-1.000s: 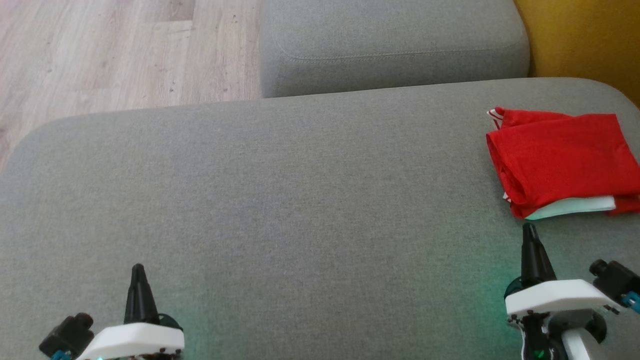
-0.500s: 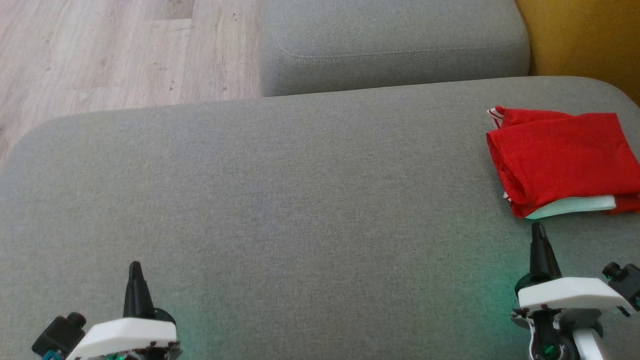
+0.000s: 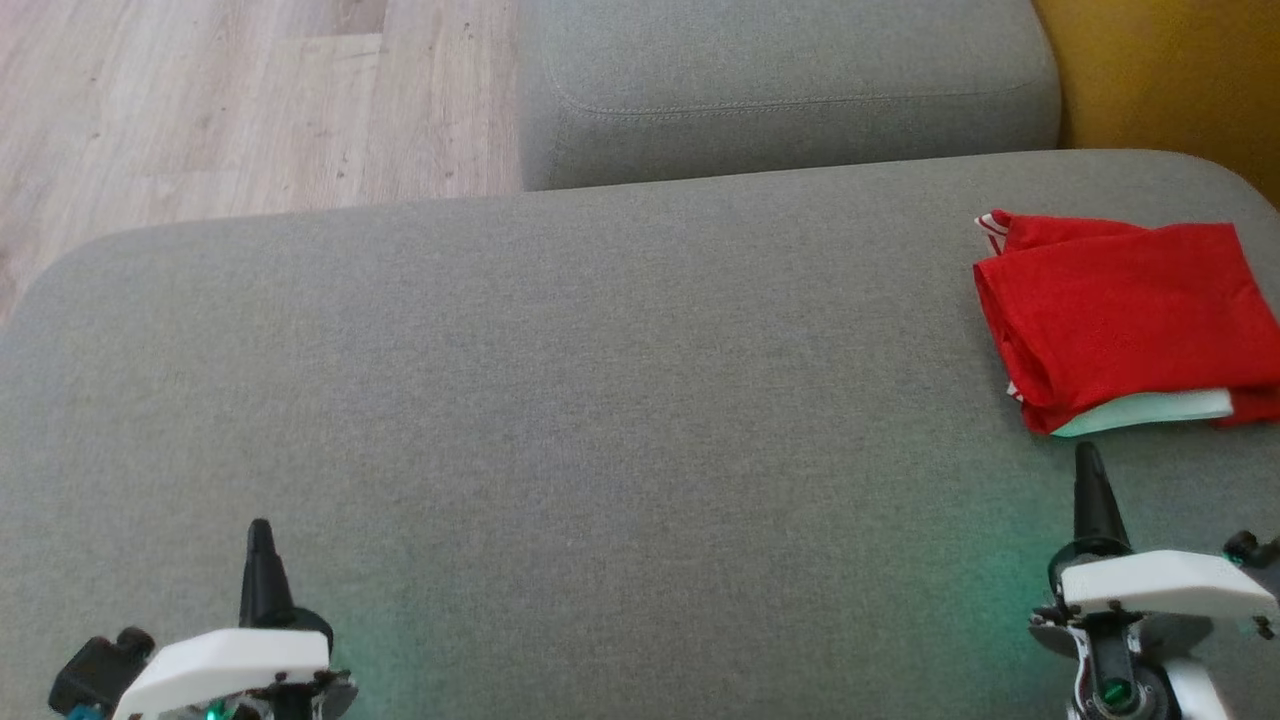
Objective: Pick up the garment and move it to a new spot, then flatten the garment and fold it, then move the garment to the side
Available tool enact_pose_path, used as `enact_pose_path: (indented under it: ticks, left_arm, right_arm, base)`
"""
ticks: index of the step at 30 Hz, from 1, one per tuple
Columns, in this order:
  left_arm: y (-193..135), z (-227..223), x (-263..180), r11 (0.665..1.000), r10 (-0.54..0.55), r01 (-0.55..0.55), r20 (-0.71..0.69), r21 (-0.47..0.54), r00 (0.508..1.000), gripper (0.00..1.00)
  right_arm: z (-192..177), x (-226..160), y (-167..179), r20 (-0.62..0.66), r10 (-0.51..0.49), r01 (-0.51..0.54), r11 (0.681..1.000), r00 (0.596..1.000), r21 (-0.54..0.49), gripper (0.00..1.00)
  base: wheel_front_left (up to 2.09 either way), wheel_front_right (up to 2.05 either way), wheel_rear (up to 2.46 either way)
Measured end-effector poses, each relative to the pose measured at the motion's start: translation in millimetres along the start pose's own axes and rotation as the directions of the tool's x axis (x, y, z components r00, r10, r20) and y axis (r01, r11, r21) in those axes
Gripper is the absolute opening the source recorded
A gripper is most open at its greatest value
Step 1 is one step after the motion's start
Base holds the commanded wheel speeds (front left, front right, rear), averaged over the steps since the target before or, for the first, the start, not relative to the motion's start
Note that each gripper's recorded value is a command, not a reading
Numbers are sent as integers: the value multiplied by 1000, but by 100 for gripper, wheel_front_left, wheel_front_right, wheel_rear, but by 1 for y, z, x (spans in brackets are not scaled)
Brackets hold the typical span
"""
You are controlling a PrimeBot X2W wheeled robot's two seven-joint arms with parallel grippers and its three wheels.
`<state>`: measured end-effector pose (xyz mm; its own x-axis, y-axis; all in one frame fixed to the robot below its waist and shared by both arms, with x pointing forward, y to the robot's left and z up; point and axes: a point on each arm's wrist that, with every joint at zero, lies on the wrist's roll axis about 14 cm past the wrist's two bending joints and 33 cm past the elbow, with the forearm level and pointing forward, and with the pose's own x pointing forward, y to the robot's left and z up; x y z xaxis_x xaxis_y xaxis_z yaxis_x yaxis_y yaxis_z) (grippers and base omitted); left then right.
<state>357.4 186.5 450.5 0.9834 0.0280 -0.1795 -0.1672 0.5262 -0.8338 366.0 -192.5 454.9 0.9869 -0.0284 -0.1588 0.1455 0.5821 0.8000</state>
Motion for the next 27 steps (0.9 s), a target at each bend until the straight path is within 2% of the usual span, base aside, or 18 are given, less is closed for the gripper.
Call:
enact_pose_path:
  ticks: [13, 27]
  left_arm:
    - [-3, 1, 2, 992, -7, 5, -10, -128, 1000, 0]
    - [-8, 5, 6, 962, -29, 24, -14, -274, 999, 0]
  right_arm:
    - [5, 1, 0, 4, -2, 1, 990, 1000, 143, 0]
    - [11, 2, 2, 11, 8, -11, 952, 1000, 305, 0]
  base:
    - [0, 0, 0]
    - [0, 0, 0]
